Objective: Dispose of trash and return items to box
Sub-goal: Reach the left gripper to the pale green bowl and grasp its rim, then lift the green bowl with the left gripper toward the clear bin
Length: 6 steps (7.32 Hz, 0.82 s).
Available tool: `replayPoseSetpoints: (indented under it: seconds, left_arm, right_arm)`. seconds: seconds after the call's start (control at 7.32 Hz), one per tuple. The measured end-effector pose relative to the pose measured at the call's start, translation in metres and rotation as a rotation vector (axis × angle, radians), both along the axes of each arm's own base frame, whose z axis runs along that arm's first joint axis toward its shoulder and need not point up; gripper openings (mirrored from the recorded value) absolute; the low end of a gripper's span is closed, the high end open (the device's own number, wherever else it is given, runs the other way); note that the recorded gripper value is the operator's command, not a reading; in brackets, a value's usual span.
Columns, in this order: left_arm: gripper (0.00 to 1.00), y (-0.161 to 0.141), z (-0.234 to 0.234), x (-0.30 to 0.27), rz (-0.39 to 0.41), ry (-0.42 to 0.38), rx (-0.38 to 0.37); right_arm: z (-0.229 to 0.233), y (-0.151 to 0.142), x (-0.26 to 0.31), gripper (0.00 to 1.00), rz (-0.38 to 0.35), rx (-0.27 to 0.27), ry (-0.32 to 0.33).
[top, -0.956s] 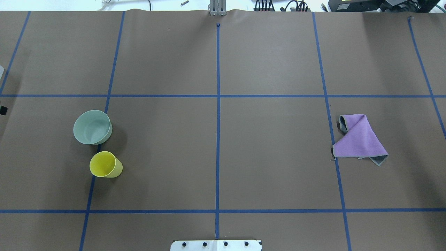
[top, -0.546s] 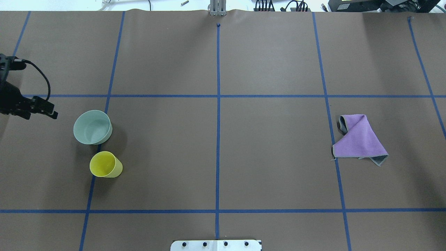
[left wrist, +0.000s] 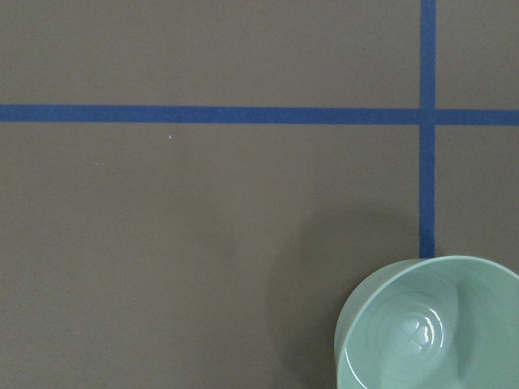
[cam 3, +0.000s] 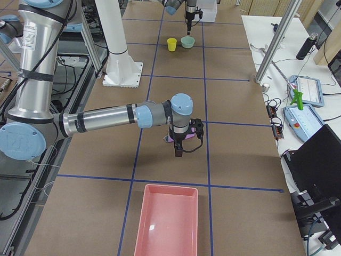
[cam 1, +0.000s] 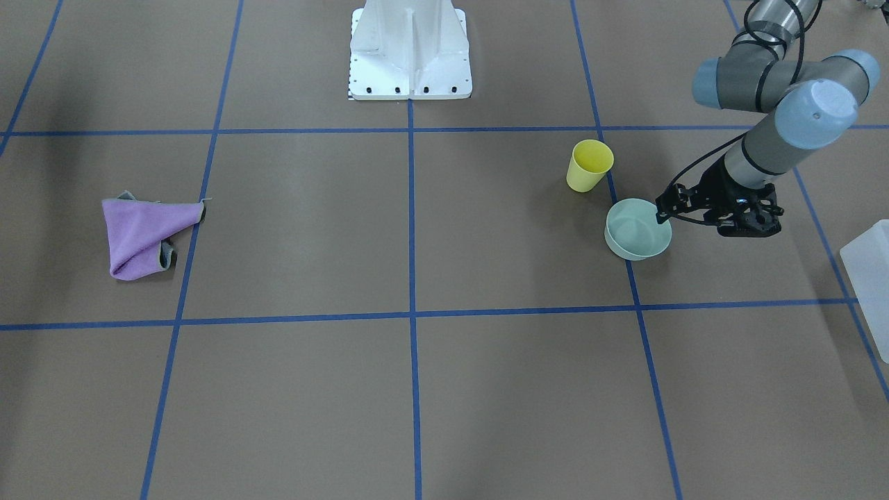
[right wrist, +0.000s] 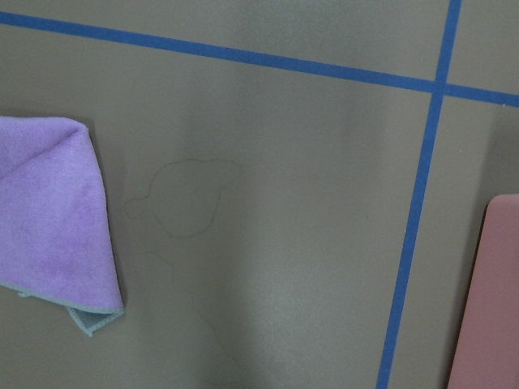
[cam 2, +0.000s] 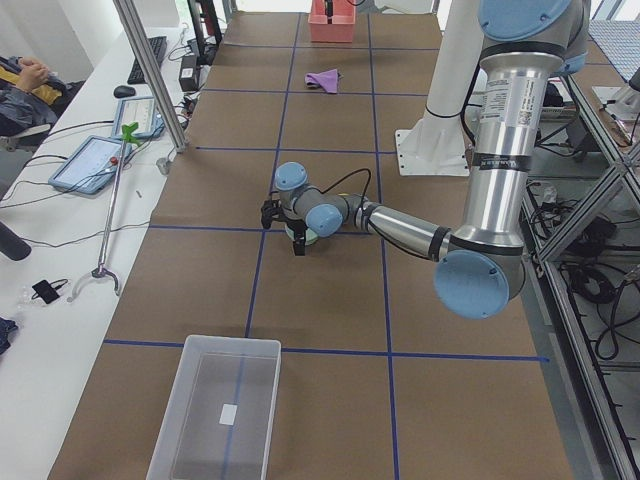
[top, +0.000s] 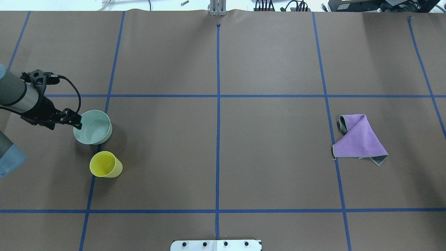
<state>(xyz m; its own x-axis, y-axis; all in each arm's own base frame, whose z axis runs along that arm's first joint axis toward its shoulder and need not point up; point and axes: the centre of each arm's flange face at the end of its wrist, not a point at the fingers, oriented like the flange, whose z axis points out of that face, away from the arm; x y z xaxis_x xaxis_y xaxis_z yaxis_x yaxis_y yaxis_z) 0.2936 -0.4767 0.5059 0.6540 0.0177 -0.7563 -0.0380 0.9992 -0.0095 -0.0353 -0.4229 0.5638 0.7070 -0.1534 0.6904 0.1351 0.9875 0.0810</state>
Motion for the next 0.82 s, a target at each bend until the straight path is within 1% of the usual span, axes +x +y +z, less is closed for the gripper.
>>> replayPoseSetpoints:
  seconds: [0.14, 0.27, 0.82]
  left_arm:
    - [0.23, -0.001, 0.0, 0.006, 0.004, -0.002, 0.0]
    - [0.0, -0.002, -0.001, 0.008, 0.002, -0.003, -0.003]
    - [0.0, -0.006, -0.023, 0.028, -0.019, 0.024, -0.027]
  right_arm:
    - [0.001, 0.0, -0.001, 1.0, -0.002, -0.003, 0.0]
    - [0.002, 0.0, -0.002, 1.0, -0.004, -0.003, -0.001]
    - [0.004, 0.0, -0.003, 1.0, -0.006, -0.007, 0.0]
